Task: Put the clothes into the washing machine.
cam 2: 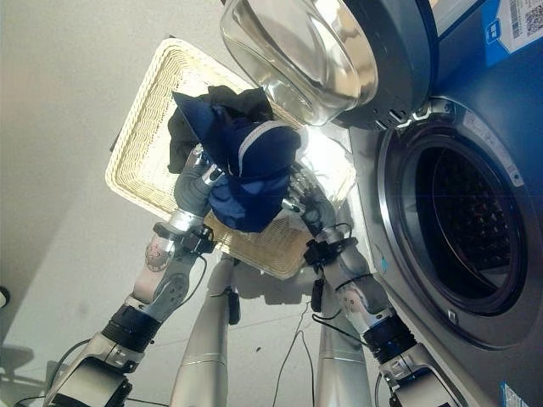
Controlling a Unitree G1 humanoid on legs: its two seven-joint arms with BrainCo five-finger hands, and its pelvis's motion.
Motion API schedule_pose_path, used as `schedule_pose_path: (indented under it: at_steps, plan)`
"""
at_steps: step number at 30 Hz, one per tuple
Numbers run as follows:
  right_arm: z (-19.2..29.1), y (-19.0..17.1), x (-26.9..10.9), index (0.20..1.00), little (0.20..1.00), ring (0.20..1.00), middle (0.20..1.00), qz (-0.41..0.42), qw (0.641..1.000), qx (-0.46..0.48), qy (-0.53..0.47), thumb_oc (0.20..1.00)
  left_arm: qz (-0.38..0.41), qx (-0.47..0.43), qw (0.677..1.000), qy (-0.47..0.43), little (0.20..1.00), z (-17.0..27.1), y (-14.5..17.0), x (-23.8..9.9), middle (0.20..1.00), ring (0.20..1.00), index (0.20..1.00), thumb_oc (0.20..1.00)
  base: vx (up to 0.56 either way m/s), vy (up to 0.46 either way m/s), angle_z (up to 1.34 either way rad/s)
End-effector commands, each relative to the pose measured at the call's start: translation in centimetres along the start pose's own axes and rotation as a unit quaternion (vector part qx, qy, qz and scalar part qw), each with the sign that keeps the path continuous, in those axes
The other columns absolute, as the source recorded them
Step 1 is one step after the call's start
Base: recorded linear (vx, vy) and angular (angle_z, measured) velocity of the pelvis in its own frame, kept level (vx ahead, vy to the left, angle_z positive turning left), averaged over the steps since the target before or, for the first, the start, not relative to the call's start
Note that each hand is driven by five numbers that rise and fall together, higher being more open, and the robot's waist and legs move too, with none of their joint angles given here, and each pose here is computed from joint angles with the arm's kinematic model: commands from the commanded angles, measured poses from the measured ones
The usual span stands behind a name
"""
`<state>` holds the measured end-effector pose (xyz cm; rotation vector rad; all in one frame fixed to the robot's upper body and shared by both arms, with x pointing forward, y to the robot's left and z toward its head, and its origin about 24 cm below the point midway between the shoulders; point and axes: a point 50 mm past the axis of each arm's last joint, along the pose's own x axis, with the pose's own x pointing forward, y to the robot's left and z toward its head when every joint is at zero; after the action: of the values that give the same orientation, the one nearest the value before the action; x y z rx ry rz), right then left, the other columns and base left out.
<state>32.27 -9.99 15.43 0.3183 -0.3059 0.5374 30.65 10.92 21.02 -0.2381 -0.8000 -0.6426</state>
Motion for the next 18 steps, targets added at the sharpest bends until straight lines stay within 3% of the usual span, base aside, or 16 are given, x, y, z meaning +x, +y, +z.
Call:
schedule_pose_path:
  at_steps: [1,6,18]
  plan:
    - [1.6,2.5,0.6,1.000,1.000,1.000,1.000,0.070,0.997,0.007,-0.038,1.000,-0.057,-0.023,0.996,-0.068,0.200,2.2,-1.8,1.7,0.200,0.200,0.200,0.200,0.00,-0.046,0.01]
    - [2.1,4.1,1.6,1.000,1.000,1.000,1.000,0.111,0.992,0.032,-0.047,1.000,-0.066,-0.024,0.995,-0.072,0.200,2.5,-2.7,2.4,0.200,0.200,0.200,0.200,0.00,-0.019,0.00]
    - [2.7,7.0,1.9,1.000,1.000,1.000,1.000,0.208,0.972,0.103,-0.038,1.000,-0.049,0.122,0.988,-0.083,0.200,3.1,-3.0,2.9,0.200,0.200,0.200,0.200,0.00,-0.012,0.01]
